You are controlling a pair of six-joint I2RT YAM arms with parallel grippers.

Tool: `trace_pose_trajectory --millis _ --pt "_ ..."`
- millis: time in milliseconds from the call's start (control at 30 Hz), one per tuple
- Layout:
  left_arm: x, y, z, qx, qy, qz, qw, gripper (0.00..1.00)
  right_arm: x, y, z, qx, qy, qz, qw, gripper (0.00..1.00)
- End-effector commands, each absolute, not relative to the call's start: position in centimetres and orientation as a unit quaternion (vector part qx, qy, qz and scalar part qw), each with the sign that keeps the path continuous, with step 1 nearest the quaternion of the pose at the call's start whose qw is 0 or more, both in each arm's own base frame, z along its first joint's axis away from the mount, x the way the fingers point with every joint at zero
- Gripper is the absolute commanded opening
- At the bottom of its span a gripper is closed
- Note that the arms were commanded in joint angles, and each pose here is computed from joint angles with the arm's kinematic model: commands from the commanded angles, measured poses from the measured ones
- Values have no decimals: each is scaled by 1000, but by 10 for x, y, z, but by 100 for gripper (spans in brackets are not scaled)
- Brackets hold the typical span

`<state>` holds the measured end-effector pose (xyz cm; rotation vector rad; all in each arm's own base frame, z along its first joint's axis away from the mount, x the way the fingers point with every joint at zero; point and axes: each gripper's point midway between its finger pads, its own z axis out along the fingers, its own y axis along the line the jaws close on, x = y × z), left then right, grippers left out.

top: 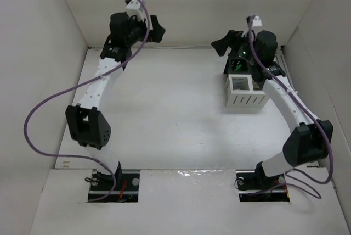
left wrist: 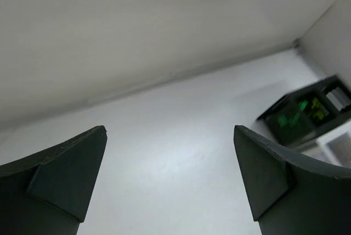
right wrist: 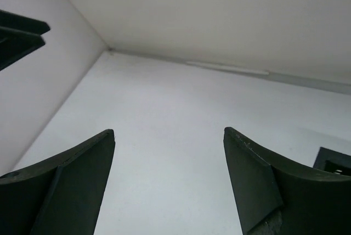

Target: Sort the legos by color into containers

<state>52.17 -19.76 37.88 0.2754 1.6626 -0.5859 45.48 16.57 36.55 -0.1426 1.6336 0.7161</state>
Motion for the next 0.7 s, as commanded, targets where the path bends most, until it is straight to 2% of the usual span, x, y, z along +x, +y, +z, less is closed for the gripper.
trace_pose_trajectory --millis 0,133,200,300,467,667 --pt "490 -171 287 125 806 -213 538 100 457 199 358 -130 709 312 619 84" --pt "461 -133 255 87 834 -146 526 100 464 223 303 -152 754 304 562 86" --pt "447 -125 229 82 847 -141 507 100 462 232 284 -154 765 304 546 86" --pt "437 -122 225 92 842 -136 514 100 462 234 256 -161 781 292 527 86" --pt "428 -122 201 96 854 -146 490 100 450 244 228 -179 794 296 501 86" --pt "437 -118 194 77 857 -158 484 100 443 254 223 -188 795 301 493 86"
